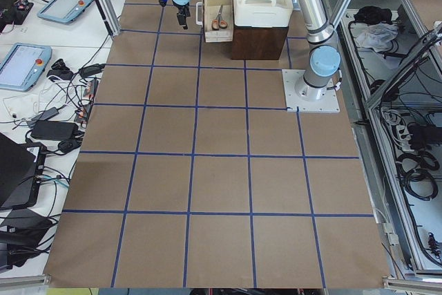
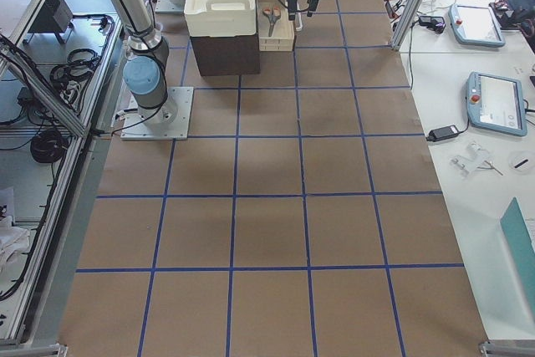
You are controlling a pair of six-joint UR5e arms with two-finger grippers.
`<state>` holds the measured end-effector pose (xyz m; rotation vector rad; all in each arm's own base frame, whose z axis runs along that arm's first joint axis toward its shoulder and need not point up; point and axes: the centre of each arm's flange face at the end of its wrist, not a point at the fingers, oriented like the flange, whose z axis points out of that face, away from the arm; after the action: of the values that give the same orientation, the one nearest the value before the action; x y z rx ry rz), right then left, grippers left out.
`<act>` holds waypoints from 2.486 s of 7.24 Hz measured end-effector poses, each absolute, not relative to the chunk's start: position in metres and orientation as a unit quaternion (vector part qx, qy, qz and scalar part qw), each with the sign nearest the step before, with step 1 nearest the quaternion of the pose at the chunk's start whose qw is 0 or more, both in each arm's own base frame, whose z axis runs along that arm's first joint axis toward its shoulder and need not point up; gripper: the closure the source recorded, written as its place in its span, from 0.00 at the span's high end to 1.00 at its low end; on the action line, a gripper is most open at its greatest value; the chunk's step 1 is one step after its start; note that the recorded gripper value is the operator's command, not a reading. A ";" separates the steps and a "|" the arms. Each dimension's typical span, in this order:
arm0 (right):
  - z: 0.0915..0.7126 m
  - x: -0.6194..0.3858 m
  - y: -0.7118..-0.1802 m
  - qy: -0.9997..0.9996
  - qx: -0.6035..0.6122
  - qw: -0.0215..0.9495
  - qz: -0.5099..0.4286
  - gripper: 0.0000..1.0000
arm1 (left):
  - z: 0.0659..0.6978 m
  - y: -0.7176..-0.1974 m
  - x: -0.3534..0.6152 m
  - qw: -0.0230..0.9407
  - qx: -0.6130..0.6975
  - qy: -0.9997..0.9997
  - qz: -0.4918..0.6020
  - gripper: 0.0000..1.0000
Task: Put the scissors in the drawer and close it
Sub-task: 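Lower the left gripper to the drawer front near the white handle, then push the drawer closed with the left gripper, away from the robot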
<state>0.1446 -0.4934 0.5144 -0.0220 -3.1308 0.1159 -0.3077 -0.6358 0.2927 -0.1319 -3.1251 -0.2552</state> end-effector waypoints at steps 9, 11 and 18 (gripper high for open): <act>0.513 0.145 -0.494 -0.999 -0.006 0.003 0.036 1.00 | 0.301 -0.604 -0.308 0.003 -0.043 -0.991 -0.126 1.00; 0.513 0.145 -0.494 -0.999 -0.006 0.003 0.036 1.00 | 0.302 -0.593 -0.305 -0.002 -0.041 -0.988 -0.146 1.00; 0.512 0.145 -0.494 -0.999 -0.008 0.003 0.035 1.00 | 0.297 -0.552 -0.296 -0.016 -0.033 -0.977 -0.210 1.00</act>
<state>0.1446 -0.4938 0.5118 -0.0250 -3.1327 0.1096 -0.2963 -0.5522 0.2967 -0.1042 -3.1016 -0.6677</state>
